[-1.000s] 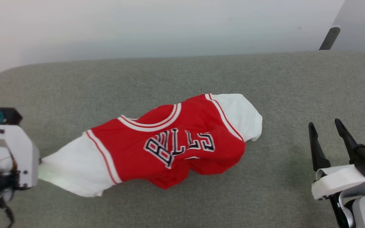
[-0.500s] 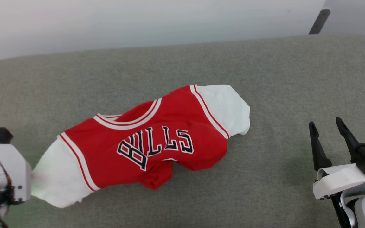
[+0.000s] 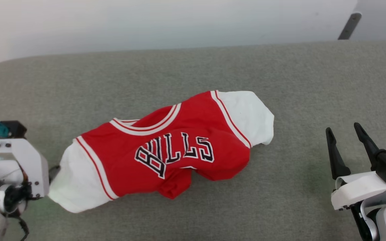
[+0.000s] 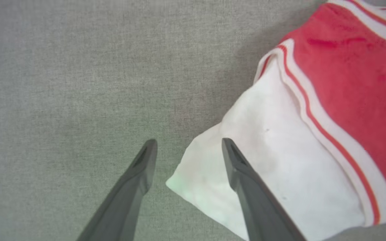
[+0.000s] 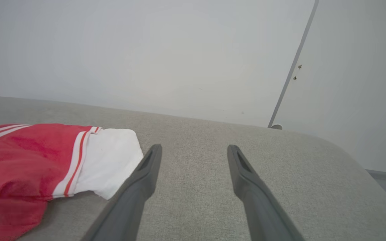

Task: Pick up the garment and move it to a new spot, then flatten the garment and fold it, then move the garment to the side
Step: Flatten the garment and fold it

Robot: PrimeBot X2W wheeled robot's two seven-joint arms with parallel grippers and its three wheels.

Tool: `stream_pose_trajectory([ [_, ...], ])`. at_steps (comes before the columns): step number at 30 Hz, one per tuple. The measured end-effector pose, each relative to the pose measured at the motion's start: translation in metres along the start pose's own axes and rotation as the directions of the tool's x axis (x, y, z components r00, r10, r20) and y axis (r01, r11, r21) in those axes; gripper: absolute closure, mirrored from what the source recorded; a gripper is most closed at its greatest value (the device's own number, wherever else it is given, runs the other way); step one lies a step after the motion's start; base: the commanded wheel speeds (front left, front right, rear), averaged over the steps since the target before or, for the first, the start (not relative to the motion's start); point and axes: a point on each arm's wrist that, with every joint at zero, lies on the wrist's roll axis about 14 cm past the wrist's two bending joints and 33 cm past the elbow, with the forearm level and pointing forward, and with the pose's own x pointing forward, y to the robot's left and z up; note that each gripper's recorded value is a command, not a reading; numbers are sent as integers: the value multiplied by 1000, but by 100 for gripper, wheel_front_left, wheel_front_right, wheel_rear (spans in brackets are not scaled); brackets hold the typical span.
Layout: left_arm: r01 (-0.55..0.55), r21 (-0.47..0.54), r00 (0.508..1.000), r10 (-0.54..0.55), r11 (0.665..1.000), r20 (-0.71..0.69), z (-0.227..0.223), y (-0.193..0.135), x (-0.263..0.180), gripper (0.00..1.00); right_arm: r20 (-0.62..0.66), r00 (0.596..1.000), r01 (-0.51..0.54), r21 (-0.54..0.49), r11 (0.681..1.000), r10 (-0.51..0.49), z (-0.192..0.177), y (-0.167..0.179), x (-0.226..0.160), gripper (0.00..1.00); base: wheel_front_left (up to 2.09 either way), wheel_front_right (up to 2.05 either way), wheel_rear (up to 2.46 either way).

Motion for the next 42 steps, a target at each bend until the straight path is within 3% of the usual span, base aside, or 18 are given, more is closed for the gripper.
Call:
stream_pose_trajectory([
  [9, 61, 22, 984, -64, 998, 168, 21, -17, -31, 0, 45, 997, -69, 7, 998, 68, 18, 24, 7, 0, 0, 0, 0],
  [14, 82, 21, 979, -84, 996, 186, 17, -22, -41, 0, 71, 992, -103, 11, 995, 102, 29, 37, 9, 0, 0, 0, 0],
  [42, 17, 0, 998, -17, 1000, -57, -37, 2, 15, 0, 76, 985, -154, -36, 987, 157, 49, 41, 26, 0, 0, 0, 0],
])
